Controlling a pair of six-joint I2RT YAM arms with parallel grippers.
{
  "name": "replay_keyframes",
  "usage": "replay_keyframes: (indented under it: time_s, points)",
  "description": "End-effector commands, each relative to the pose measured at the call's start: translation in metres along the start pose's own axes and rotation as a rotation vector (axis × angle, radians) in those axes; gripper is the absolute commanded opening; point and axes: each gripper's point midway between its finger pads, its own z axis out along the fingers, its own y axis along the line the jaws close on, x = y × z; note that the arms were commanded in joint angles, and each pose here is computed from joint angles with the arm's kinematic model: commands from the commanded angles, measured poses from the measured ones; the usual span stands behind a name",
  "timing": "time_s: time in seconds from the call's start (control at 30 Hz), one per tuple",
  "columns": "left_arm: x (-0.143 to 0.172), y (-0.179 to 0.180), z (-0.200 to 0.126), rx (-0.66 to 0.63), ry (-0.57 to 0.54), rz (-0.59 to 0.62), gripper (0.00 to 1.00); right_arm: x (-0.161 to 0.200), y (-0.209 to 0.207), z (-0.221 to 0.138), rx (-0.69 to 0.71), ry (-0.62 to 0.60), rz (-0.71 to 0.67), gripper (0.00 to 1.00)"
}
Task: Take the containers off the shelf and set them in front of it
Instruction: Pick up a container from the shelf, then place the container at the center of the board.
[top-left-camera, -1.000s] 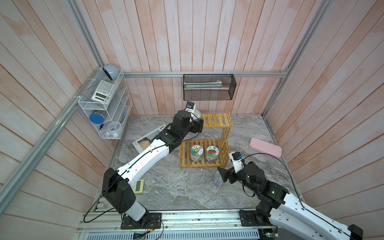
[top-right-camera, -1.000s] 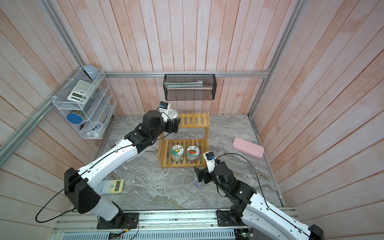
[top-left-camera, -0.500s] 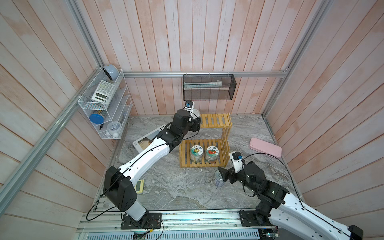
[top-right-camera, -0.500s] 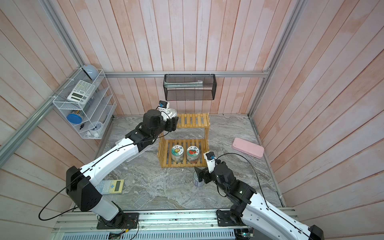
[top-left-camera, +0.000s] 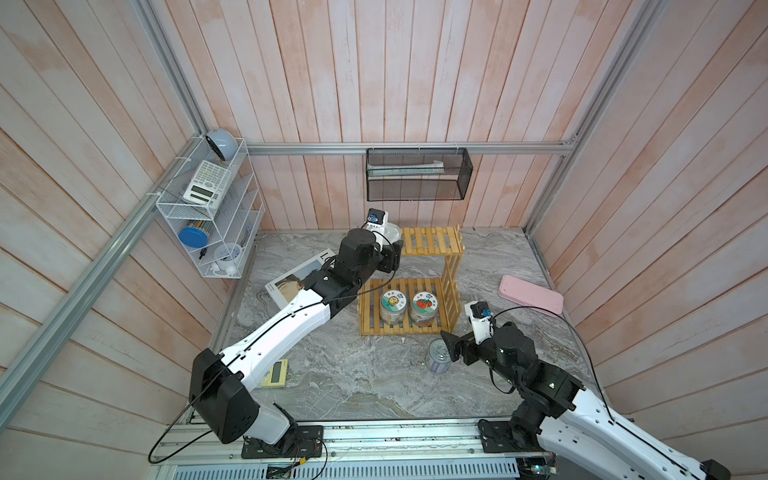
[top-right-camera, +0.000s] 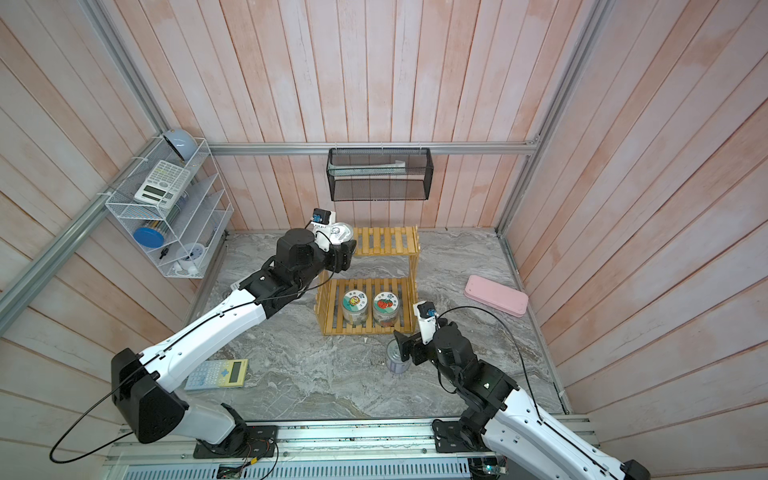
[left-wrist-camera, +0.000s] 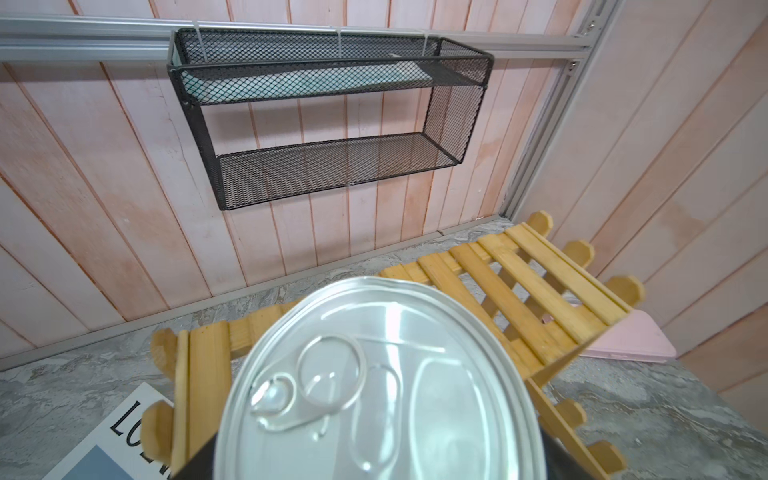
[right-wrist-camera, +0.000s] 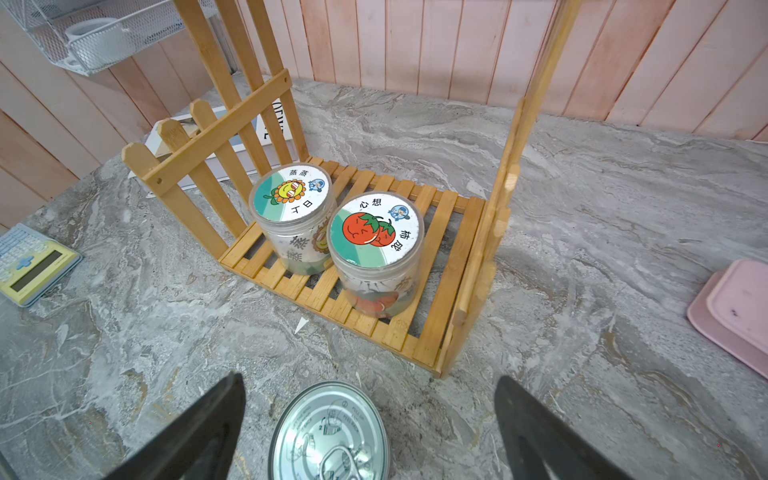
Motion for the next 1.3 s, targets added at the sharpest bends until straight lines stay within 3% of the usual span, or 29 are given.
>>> replay_keyframes:
  time_s: [0.0, 0.33, 0.73, 1.03, 1.27]
  points:
    - [-0.008, -0.018, -0.025, 0.059, -0.057, 0.001, 0.7, -0.012, -0.006, -0.006, 0.017, -0.02, 0.01, 0.98]
    - [0.069, -0.054, -0.07, 0.116, -0.008, 0.012, 0.7, -0.014, -0.011, -0.005, 0.023, -0.021, 0.044, 0.98]
    - [0.185, -0.068, -0.078, 0.179, 0.063, 0.028, 0.7, -0.014, -0.011, -0.004, 0.018, -0.025, 0.071, 0.98]
    - [0.242, -0.067, -0.068, 0.187, 0.129, 0.022, 0.69, -0.014, -0.007, 0.0, 0.005, -0.021, 0.086, 0.98]
    - [0.261, -0.063, -0.066, 0.182, 0.145, 0.023, 0.68, -0.015, -0.005, 0.0, -0.009, -0.023, 0.093, 0.98]
